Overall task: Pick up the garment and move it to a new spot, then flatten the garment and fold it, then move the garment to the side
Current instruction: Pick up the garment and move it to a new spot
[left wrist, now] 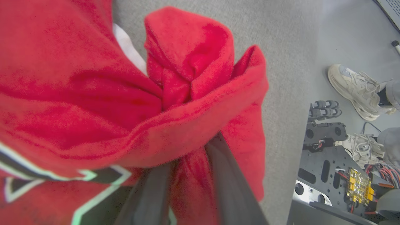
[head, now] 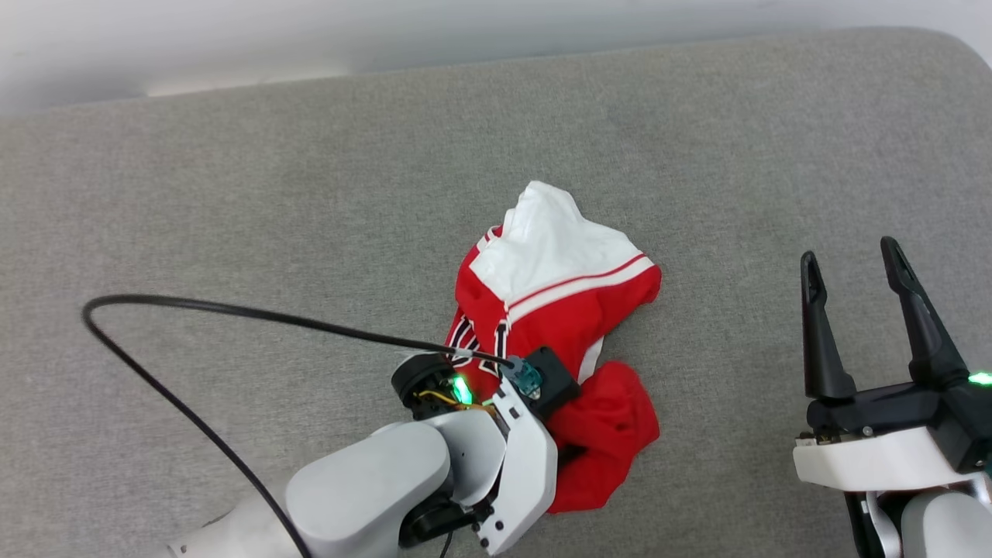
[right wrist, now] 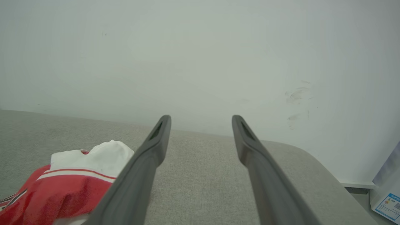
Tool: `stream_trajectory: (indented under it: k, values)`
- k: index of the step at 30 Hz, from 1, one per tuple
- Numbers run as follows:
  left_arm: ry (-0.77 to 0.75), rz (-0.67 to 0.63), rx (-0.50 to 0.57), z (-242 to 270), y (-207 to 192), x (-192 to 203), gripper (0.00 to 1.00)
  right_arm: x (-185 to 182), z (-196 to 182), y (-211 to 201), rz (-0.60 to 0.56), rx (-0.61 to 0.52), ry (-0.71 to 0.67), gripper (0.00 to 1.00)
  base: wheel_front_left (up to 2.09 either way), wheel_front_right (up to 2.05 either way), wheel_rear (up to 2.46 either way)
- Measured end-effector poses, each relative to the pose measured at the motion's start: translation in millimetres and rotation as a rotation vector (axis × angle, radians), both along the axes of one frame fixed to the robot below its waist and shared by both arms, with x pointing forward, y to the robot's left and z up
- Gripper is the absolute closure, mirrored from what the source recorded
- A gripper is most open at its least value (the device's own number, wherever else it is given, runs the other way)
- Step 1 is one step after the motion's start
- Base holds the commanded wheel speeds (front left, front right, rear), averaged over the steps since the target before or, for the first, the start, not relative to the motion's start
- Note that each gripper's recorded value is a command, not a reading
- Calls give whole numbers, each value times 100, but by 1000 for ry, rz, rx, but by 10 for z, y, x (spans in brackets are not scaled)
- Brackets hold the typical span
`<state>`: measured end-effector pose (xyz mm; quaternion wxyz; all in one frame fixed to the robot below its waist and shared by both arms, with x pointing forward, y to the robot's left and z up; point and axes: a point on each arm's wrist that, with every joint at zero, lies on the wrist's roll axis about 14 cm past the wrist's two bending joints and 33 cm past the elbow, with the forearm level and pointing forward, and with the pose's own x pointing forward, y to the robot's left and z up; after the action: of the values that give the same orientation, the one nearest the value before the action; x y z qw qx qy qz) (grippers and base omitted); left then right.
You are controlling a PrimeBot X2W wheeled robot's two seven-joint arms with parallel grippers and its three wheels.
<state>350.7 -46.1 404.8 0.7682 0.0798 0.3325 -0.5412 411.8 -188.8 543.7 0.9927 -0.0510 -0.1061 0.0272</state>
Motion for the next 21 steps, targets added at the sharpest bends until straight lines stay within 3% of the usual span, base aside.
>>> stream_trajectory:
  k: [10,16,21]
  values:
    - [-456,268,-263,1031,112,622,0,-172,71,107,29,-1,-12,0,0,0,0]
    - [-681,501,-320,1403,610,796,0,-254,115,178,50,1,-23,0,0,0,0]
    - [-791,732,-284,1478,1185,869,0,-282,113,223,64,5,-22,0,0,0,0]
